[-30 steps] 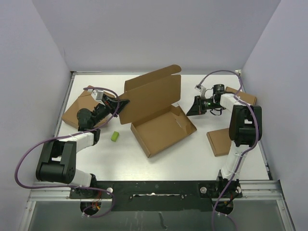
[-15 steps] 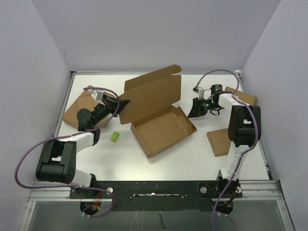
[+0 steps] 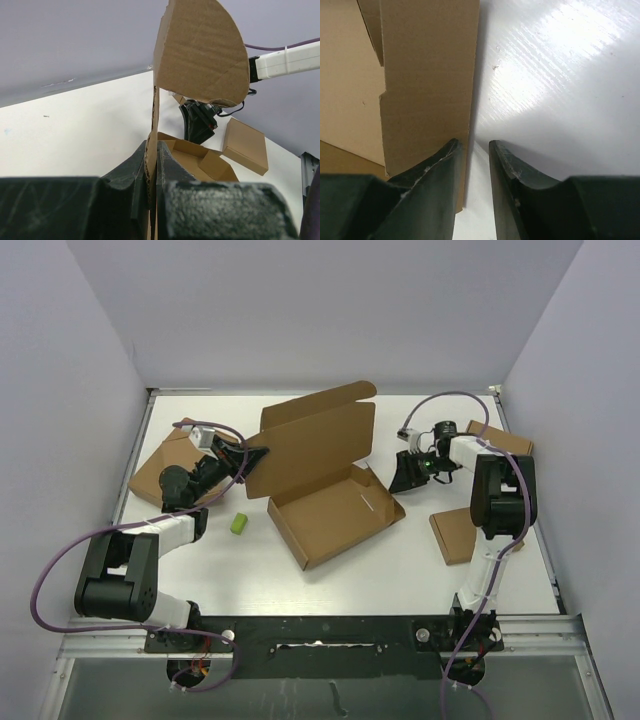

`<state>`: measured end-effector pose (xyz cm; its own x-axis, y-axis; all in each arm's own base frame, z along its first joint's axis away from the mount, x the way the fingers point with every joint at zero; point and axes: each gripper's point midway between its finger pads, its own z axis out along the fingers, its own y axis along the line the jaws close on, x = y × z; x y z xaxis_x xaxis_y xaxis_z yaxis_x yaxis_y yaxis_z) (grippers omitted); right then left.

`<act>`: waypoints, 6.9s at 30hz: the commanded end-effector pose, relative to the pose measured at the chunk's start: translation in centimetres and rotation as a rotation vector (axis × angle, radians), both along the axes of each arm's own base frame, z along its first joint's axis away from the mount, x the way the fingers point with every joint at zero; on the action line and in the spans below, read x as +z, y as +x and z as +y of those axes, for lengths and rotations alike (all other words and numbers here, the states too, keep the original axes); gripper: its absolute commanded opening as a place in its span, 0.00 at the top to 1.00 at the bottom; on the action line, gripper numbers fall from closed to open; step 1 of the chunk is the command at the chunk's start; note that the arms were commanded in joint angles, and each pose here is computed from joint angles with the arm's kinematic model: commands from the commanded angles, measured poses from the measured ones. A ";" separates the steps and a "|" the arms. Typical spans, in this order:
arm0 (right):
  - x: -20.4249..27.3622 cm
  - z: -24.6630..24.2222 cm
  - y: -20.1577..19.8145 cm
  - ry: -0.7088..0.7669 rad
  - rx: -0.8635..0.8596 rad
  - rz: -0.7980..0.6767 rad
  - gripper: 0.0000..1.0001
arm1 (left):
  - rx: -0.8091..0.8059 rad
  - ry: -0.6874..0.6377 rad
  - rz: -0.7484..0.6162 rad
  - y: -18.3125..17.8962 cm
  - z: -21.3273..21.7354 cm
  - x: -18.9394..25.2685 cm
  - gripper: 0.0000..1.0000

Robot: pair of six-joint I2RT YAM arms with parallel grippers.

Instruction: Fold the paper box

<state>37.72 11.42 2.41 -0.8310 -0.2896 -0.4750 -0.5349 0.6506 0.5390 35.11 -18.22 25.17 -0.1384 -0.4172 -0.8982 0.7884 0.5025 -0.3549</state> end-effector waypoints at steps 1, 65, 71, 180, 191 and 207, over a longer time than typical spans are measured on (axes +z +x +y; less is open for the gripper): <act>1.1 -0.3 1.2 -0.021 0.007 -0.060 0.68 | 0.004 -0.024 -0.116 -0.8 0.4 3.2 1.00; 14.6 2.0 2.0 -0.467 0.150 -0.696 1.00 | 0.051 -0.046 0.048 1.0 -2.0 0.4 1.00; 11.8 2.5 1.5 -0.519 0.188 -0.663 1.00 | 0.026 -0.032 0.109 1.8 -2.6 -1.7 1.00; 13.9 7.1 -1.2 -0.519 0.270 -0.904 0.70 | 0.184 -0.211 1.314 6.5 -21.4 -12.9 0.90; 17.1 3.4 -1.3 -0.021 -0.005 -0.627 0.39 | 0.153 -0.213 1.303 5.7 -20.4 -12.8 0.91; 9.2 3.7 -0.4 0.171 -0.025 -0.196 0.22 | 0.149 -0.194 1.302 4.5 -19.1 -13.9 0.91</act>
